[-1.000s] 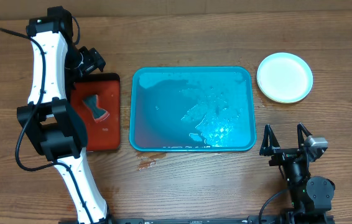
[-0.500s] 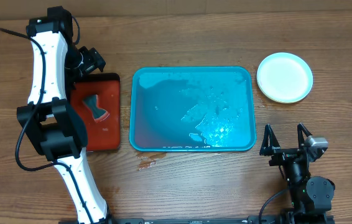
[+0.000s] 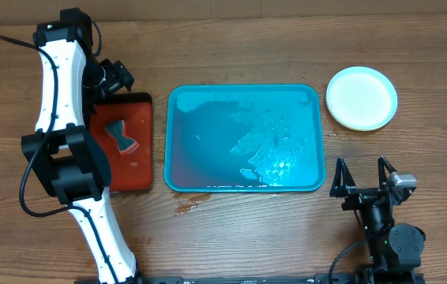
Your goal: Clean dirty plates on tray and stack at the side
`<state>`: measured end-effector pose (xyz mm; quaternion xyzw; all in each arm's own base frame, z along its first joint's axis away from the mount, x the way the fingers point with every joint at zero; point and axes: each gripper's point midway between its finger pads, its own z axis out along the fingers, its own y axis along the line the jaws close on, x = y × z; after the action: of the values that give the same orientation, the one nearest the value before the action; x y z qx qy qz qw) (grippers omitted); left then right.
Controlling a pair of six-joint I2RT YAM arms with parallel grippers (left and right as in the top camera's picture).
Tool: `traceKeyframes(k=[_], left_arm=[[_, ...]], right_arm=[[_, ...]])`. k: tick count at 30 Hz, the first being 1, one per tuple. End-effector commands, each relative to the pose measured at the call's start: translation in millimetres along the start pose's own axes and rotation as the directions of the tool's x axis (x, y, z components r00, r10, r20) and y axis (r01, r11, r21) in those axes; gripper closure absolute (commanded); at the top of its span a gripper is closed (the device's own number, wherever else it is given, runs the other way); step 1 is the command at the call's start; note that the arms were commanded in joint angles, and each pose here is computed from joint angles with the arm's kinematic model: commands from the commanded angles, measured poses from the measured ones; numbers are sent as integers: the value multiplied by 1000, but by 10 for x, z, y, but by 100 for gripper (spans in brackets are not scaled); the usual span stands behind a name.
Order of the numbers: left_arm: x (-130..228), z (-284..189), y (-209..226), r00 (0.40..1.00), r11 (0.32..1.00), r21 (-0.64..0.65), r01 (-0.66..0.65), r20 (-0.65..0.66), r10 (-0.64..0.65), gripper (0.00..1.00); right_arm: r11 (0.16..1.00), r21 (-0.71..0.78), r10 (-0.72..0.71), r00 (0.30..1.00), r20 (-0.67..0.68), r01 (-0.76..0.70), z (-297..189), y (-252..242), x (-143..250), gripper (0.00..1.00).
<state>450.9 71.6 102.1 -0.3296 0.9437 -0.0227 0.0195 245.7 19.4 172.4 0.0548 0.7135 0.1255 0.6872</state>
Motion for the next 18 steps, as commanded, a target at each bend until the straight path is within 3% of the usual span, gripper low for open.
traceKeyframes(k=[1, 12, 18], left_arm=[[-6, -94, -32, 1000, 1000, 17, -11, 19, 10, 0], [153, -103, -35, 997, 998, 17, -62, -40, 62, 0], [193, -336, -324, 969, 969, 53, -241, 59, 238, 0]], right_arm=[[1000, 6, -2, 1000, 5, 2, 0, -14, 16, 0], [1000, 6, -2, 1000, 5, 2, 0, -14, 16, 0], [1000, 6, -2, 1000, 5, 2, 0, -14, 16, 0]])
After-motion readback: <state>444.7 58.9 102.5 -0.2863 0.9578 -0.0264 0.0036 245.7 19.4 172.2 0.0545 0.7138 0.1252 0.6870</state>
